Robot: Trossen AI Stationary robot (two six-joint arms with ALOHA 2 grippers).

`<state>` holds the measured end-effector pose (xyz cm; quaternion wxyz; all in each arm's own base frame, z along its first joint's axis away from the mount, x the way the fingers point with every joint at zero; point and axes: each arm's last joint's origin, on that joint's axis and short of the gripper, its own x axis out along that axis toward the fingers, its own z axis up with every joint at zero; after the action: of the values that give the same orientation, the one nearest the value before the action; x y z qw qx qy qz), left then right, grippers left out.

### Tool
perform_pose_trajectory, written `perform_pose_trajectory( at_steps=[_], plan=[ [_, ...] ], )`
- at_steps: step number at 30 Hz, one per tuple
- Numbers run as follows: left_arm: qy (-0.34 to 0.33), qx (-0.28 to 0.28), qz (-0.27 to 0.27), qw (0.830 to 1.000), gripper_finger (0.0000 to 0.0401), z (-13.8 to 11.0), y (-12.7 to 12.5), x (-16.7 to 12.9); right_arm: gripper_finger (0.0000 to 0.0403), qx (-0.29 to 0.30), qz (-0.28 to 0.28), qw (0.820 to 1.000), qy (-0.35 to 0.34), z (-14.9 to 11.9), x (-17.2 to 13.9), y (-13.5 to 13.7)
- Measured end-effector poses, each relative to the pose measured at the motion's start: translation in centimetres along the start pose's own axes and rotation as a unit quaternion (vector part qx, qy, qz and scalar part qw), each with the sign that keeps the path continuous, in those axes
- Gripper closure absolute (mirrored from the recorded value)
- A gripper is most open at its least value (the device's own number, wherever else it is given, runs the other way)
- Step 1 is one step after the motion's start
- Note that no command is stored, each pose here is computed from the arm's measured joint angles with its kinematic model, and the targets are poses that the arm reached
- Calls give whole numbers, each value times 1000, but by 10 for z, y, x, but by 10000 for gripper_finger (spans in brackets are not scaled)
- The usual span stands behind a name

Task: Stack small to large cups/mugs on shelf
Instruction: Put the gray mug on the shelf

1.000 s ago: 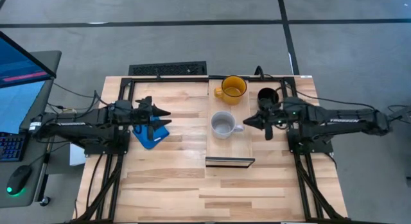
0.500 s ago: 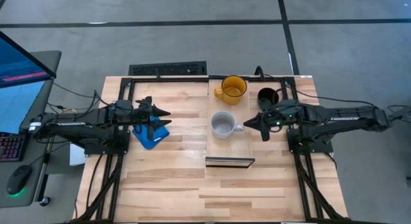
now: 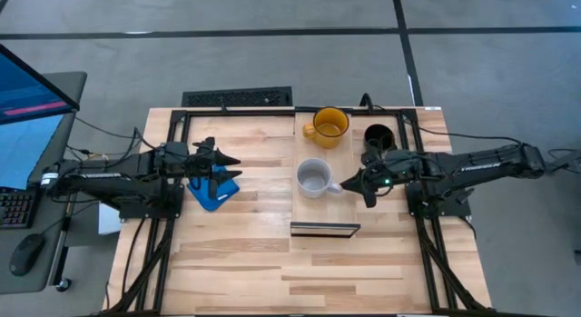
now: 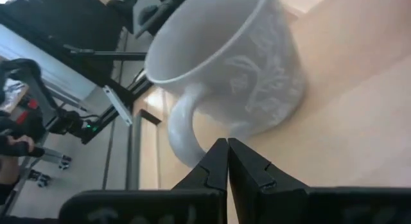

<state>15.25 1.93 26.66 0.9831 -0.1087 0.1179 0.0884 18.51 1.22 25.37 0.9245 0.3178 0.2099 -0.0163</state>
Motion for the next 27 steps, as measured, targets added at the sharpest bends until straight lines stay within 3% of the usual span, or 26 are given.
perform_pose_trajectory(
  at_steps=[11,17,23,27],
  plan=[
    [0,-1,0,1000,234,0,0,0,369,5,42,999,-6,-3,22,12],
    [5,-54,-1,999,234,-1,0,3,369,5,47,999,2,-7,35,14],
    [41,-76,-49,995,234,-6,-3,23,369,2,56,998,-6,-6,39,15],
    [51,-75,-39,995,234,-10,-2,39,369,1,63,998,-5,-6,38,16]
  ],
)
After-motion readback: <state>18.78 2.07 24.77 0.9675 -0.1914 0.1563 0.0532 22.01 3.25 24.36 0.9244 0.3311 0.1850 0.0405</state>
